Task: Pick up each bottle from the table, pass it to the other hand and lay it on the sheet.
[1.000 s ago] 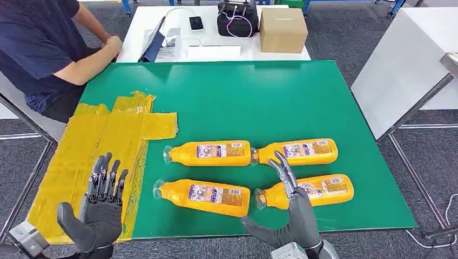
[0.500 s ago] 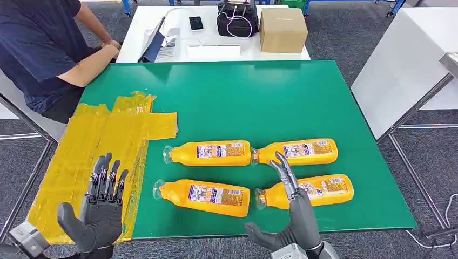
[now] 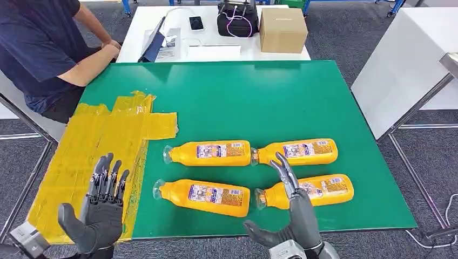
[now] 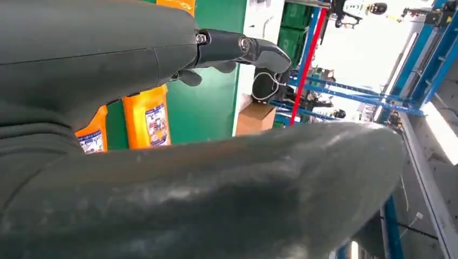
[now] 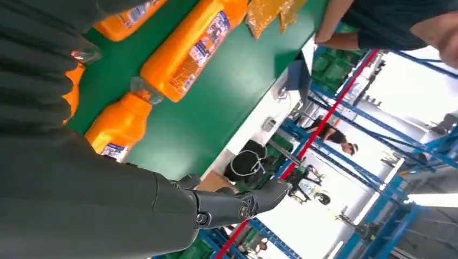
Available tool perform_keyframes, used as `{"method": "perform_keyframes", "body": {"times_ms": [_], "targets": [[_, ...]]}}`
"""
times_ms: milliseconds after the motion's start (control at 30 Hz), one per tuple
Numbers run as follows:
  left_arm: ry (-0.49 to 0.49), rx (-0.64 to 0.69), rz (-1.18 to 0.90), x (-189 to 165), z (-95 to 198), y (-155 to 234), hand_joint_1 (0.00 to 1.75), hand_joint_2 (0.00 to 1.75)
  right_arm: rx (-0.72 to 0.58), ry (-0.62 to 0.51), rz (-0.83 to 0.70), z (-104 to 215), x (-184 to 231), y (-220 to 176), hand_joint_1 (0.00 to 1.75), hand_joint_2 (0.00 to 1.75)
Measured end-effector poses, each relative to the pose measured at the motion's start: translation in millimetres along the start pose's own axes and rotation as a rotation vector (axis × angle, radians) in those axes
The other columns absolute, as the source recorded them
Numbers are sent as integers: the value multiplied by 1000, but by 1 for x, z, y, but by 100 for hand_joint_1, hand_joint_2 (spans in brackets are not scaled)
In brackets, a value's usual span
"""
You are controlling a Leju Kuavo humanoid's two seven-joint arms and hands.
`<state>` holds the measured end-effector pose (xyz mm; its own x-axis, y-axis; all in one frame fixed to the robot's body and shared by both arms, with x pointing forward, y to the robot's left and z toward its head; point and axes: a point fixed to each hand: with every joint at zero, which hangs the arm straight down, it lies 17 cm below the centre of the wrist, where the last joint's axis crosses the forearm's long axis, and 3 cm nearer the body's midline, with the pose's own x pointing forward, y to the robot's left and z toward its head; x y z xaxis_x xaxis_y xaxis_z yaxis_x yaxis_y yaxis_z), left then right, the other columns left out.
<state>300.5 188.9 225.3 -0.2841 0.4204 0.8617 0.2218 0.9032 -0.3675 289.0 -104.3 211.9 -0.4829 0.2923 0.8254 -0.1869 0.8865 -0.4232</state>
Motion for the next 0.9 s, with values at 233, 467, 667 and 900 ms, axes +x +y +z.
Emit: {"method": "perform_keyframes", "body": {"times_ms": [233,467,667,900], "targets": [[0,-5,2,0,0,-1,0,0,8,12,10,1,-4,1,0,175],[3,-15,5,0,0,-3,0,0,41,27,24,1,-9,8,0,175],[15,-43,16,-1,-4,-8,0,0,123,69,53,-4,-20,21,0,175],[7,-56,21,2,-8,-11,0,0,138,91,71,-9,-29,23,0,175]]}}
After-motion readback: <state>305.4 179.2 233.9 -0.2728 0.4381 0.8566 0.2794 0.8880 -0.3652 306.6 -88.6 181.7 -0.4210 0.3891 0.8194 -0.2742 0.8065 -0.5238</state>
